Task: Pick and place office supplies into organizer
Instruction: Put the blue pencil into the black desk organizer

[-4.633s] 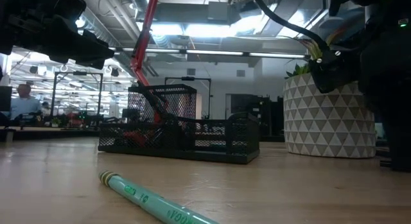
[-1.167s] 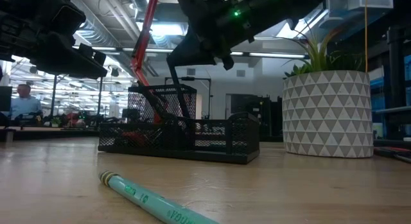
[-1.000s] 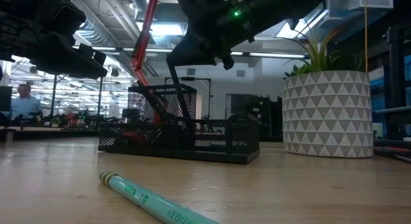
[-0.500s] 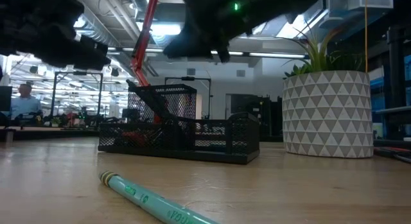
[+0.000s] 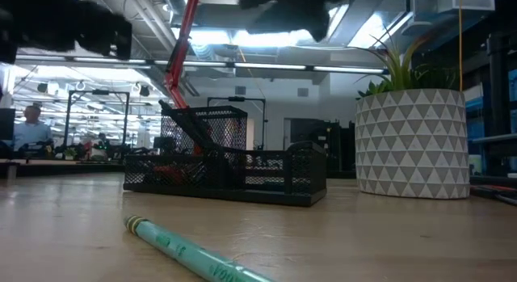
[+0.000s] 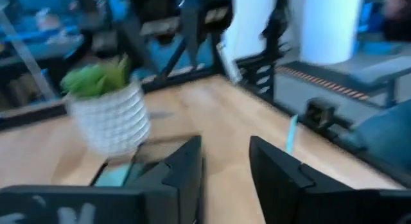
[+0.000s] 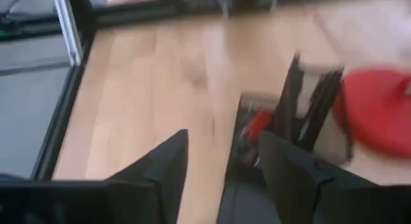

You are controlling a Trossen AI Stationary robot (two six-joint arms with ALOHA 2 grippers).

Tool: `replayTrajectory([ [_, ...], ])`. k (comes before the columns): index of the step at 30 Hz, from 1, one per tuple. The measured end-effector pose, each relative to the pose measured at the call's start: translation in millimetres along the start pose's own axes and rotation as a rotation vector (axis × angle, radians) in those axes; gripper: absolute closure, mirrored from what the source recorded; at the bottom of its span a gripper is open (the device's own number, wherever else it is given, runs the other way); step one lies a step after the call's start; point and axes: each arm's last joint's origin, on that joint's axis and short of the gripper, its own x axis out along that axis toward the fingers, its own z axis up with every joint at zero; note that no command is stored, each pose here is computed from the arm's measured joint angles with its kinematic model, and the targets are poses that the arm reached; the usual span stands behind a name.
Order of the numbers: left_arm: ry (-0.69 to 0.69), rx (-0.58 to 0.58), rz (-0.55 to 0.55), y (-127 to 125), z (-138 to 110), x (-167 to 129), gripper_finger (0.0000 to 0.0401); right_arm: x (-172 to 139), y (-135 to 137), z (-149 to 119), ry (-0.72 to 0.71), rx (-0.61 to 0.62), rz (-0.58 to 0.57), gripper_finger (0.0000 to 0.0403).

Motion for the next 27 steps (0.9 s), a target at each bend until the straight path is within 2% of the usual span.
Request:
replayTrajectory([
  [3,-0.061,0.025,-0.059,-11,5,5,0.0248,-5,10,-11,0.065,0.047,0.003,0.0195],
  [7,-0.071,0.069,-0.096,-26,6,17,0.0232,-11,23,-18,0.088,0.091,0.024,0.0183],
  [14,0.081,0.014,-0.093,-48,-6,52,0.0239,-18,36,-23,0.084,0.127,0.053,0.018],
  [20,0.11,0.045,-0.158,-68,-12,90,0.0244,-21,43,-25,0.085,0.164,0.071,0.018],
  [27,0.209,0.064,-0.173,-80,-37,125,0.0244,-24,50,-27,0.075,0.191,0.094,0.018],
])
